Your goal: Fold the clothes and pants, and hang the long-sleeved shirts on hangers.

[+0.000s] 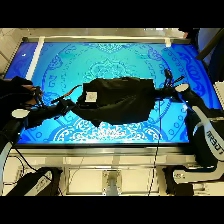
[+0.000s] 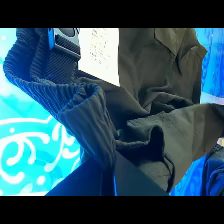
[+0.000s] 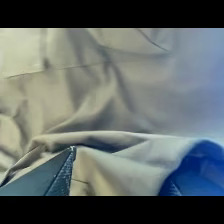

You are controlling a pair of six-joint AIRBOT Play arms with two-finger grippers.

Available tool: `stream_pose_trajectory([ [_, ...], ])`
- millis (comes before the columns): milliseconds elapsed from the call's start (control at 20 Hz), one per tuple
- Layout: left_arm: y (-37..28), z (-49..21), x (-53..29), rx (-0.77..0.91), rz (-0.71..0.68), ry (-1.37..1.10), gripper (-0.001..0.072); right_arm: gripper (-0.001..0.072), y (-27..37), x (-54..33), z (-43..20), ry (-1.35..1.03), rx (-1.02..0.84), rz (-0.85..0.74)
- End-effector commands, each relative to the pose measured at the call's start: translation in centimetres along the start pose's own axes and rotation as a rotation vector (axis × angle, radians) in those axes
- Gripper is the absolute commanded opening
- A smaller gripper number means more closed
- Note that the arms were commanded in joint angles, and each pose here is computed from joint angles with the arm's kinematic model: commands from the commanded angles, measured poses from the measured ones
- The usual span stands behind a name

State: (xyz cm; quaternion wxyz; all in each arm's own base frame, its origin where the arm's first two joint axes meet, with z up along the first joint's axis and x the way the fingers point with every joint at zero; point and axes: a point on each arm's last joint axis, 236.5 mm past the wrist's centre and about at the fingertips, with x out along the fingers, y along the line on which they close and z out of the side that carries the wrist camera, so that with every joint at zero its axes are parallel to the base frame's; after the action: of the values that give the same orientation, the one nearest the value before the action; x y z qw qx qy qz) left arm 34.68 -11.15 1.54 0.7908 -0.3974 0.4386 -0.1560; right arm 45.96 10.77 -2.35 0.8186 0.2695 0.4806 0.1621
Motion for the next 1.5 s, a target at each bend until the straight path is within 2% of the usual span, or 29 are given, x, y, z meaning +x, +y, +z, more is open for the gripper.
stream_pose_trajectory([
  [0,0.0,0.0,0.0,0.001,-0.001,0.000,0.0038,0.0516,-0.3,-5.4,1.6,-0.021,-0.108,-0.072],
  [150,0.0,0.0,0.0,0.001,-0.001,0.000,0.0038,0.0516,-5.1,-12.9,-0.2,0.013,-0.068,-0.278],
  [250,0.0,0.0,0.0,0.001,-0.001,0.000,0.0038,0.0516,-5.8,-14.0,-4.3,0.030,0.004,-0.265],
  [350,0.0,0.0,0.0,0.001,-0.001,0.000,0.0038,0.0517,-5.4,-11.8,-9.5,0.008,0.125,-0.187],
  [400,0.0,0.0,0.0,0.001,-0.001,0.000,0.0038,0.0541,-4.6,-10.1,-12.1,-0.008,0.228,-0.110],
  [450,0.0,0.0,0.0,0.001,-0.001,0.000,0.0038,0.0629,-3.2,-8.4,-14.6,-0.020,0.330,-0.010],
  [550,0.0,0.0,0.0,0.001,-0.001,0.000,0.0038,0.0691,0.1,-6.4,-17.4,-0.022,0.381,0.169],
  [600,0.0,0.0,0.0,0.001,-0.001,0.000,0.0038,0.0691,1.2,-5.9,-17.7,-0.033,0.355,0.209],
  [750,0.0,0.0,0.0,0.001,-0.001,0.000,0.0038,0.0701,1.6,-4.4,-17.8,-0.057,0.341,0.174],
  [900,0.0,0.0,0.0,0.001,-0.001,0.000,0.0038,0.0701,-0.6,-3.0,-17.7,-0.085,0.428,0.081],
  [1150,0.0,0.0,0.0,0.001,-0.001,0.000,0.0038,0.0695,-2.8,-1.5,-17.7,-0.093,0.540,0.023],
  [1450,0.0,0.0,0.0,0.001,-0.001,0.000,0.0038,0.0685,-1.5,-1.3,-12.8,-0.168,0.439,0.047],
])
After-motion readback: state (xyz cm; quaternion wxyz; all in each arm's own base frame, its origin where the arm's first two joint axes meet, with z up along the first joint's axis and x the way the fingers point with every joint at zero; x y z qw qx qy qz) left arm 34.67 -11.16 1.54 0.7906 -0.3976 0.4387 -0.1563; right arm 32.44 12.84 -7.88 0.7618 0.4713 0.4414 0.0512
